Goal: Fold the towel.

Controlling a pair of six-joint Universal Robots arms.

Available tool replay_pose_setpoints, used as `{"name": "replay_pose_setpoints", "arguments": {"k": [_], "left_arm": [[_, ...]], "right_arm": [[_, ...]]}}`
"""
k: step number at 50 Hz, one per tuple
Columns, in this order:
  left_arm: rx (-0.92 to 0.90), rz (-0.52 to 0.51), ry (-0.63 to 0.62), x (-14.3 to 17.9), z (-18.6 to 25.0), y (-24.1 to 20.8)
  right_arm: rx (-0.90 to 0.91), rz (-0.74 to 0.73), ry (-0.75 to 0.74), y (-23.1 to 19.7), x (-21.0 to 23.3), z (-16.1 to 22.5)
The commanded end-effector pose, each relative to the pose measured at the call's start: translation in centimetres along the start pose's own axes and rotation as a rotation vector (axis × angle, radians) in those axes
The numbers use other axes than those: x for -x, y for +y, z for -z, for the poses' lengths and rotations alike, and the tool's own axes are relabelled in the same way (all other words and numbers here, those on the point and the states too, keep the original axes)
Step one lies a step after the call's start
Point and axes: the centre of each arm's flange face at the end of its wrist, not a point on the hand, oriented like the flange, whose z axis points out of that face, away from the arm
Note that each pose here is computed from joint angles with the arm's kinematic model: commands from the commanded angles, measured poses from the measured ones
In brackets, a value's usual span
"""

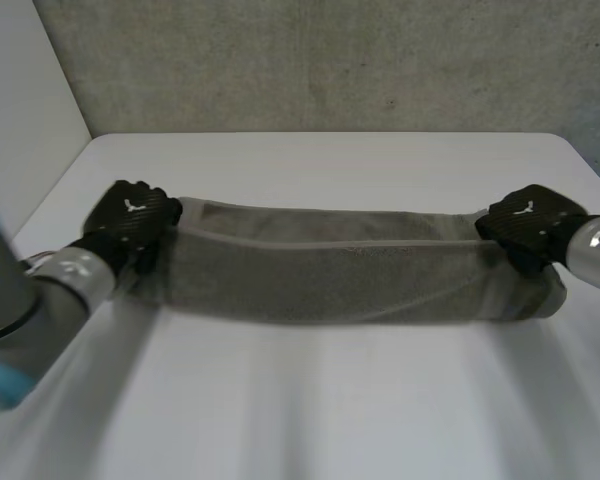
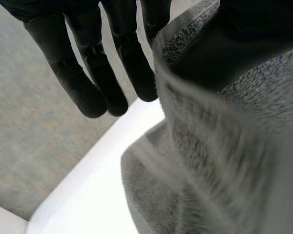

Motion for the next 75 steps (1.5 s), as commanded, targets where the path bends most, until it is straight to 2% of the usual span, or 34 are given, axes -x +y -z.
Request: {"name": "replay_pose_setpoints", "arguments": {"k": [1,3,6,11,14,28,36,40,44,46,54,70,75], "left_arm": [[0.041,-0.01,-0.057,-0.3,-7.2,3.0],[0.012,-0.032,-0.083,0.0,-9.6,3.3],[-0.003,-0.043,-0.088,0.0,-10.5,3.4],[-0.031,-0.079,-0.09,-0.7,-13.4,4.6],[-0.032,-0.098,-0.083,-1.4,-14.1,5.4],[-0.087,-0.167,-0.112,-2.0,-15.3,6.1],[-0.187,-0.19,-0.171,-0.4,-14.8,2.9],[-0.247,-0.197,-0.196,0.6,-14.0,0.6],[-0.269,-0.2,-0.188,1.0,-13.5,-0.5],[-0.277,-0.197,-0.136,0.8,-12.7,-0.8],[-0.246,-0.156,-0.001,0.0,-10.2,-0.7],[-0.124,-0.166,-0.035,2.5,-10.0,3.1],[-0.098,-0.155,-0.02,2.1,-9.2,3.7]], "right_arm": [[0.049,0.031,0.011,1.0,0.6,-6.0],[0.02,0.052,0.05,0.9,0.4,-8.1],[-0.015,0.075,0.08,0.8,0.5,-9.2],[-0.145,0.147,0.244,0.9,0.4,-12.9],[-0.149,0.187,0.289,1.3,0.5,-13.9],[-0.121,0.244,0.304,2.9,1.3,-15.9],[-0.118,0.213,0.303,2.3,1.1,-14.5],[-0.151,0.199,0.325,0.1,0.0,-11.4],[-0.155,0.189,0.324,-0.5,0.0,-9.8],[-0.156,0.18,0.318,-1.0,0.2,-8.1],[-0.169,0.168,0.26,-1.1,1.9,-4.8],[-0.137,0.153,0.229,-0.1,2.7,-3.5],[-0.126,0.147,0.225,0.1,2.9,-3.0]]}}
